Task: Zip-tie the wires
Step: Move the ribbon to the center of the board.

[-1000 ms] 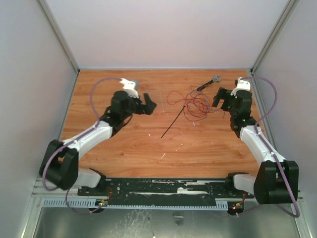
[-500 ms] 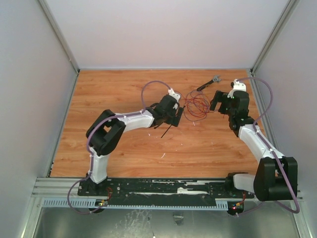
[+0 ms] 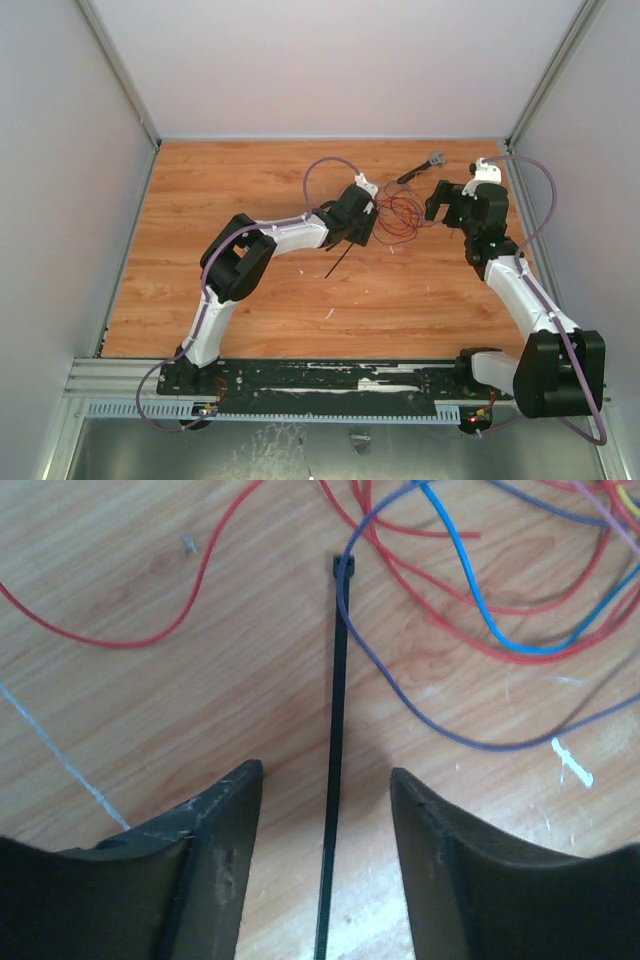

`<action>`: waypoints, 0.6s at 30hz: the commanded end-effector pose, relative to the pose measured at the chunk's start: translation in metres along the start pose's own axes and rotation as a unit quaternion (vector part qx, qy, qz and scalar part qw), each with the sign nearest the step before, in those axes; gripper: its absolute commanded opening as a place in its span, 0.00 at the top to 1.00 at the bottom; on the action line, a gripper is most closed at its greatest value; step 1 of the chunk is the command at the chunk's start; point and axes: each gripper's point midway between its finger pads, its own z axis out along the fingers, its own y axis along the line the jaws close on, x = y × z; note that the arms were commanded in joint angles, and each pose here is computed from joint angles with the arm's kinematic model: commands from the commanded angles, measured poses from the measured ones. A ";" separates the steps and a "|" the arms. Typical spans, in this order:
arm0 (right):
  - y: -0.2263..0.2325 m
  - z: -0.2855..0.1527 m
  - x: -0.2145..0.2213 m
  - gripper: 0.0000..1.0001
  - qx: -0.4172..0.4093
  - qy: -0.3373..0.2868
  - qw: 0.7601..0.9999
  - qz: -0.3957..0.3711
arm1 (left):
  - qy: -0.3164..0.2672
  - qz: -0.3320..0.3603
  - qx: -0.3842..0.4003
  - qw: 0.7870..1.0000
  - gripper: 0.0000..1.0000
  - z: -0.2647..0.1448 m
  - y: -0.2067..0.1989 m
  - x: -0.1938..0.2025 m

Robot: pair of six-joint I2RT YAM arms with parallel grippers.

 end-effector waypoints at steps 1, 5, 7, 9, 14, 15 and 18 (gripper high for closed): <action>0.007 -0.006 -0.012 0.01 -0.013 -0.026 1.000 -0.007 | 0.001 0.010 0.008 1.000 0.44 0.013 -0.007 -0.002; 0.008 -0.009 -0.014 0.01 -0.014 -0.032 0.999 -0.007 | 0.003 0.012 0.011 1.000 0.48 0.021 -0.010 -0.002; 0.008 -0.009 -0.015 0.01 -0.015 -0.036 0.999 -0.006 | 0.007 0.012 0.011 1.000 0.53 0.024 -0.011 -0.002; 0.008 -0.009 -0.015 0.01 -0.017 -0.038 0.999 -0.006 | 0.011 0.012 0.017 1.000 0.59 0.026 -0.013 -0.001; 0.009 -0.009 -0.016 0.01 -0.017 -0.038 0.999 -0.006 | 0.015 0.013 0.022 1.000 0.72 0.030 -0.017 0.003; 0.008 -0.009 -0.016 0.01 -0.016 -0.038 0.999 -0.006 | 0.015 0.012 0.022 1.000 0.73 0.030 -0.017 0.003; 0.008 -0.009 -0.015 0.01 -0.016 -0.038 0.999 -0.005 | 0.014 0.011 0.020 1.000 0.80 0.028 -0.016 0.002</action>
